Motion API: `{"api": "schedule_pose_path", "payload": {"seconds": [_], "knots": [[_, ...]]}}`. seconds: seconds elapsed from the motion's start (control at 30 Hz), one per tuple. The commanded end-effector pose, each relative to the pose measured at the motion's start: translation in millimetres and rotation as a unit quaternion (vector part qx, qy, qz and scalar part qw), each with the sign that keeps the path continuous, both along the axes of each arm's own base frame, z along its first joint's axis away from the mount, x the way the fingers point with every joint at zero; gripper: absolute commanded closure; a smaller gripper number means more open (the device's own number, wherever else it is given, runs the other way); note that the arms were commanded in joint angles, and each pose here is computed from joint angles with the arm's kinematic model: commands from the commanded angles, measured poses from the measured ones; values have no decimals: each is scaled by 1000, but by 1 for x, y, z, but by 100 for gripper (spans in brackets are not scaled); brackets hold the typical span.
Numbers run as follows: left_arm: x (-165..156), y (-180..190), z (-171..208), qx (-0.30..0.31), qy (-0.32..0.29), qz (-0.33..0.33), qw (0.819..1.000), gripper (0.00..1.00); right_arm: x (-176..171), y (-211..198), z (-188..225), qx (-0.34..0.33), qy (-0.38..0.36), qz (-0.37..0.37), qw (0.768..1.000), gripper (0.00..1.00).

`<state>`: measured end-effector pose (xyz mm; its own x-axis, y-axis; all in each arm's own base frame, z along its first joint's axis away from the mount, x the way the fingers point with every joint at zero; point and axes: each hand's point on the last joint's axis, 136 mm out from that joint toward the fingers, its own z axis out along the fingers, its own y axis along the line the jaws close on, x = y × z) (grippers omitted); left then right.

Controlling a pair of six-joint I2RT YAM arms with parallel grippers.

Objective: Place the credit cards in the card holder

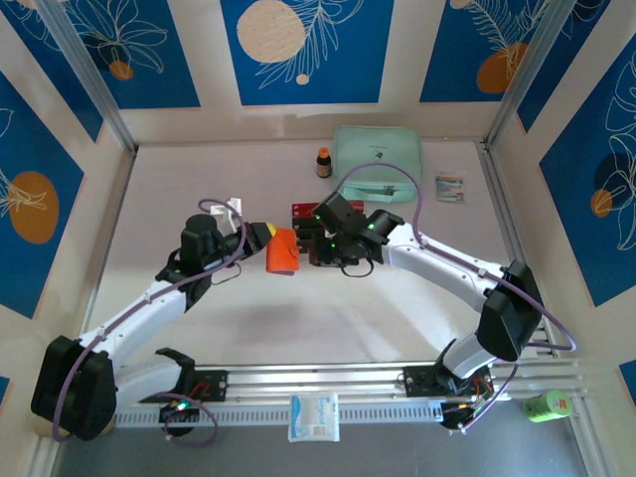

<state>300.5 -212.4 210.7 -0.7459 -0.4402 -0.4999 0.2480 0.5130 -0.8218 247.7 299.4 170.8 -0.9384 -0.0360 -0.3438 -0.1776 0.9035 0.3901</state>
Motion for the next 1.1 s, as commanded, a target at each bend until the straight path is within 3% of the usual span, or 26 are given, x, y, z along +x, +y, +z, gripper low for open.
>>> {"api": "schedule_pose_path", "payload": {"seconds": [0.0,0.27,0.57,0.7,0.87,1.07], "knots": [[2,-5,24,-14,-31,-5,999,100,-1,18,22,15,-22,20,999,73],[2,-5,22,-10,-30,-4,999,100,7,45,31,18,-36,42,998,65],[2,-7,24,-13,-32,-6,999,100,14,40,-2,-16,-12,26,999,66],[1,-7,25,-13,-34,-6,999,100,15,32,-16,-17,-1,9,1000,74],[1,-8,25,-17,-34,-5,999,100,17,22,-34,-17,18,-8,1000,99],[1,-8,26,-21,-33,-5,999,100,15,-11,-62,-26,39,-46,998,100]]}}
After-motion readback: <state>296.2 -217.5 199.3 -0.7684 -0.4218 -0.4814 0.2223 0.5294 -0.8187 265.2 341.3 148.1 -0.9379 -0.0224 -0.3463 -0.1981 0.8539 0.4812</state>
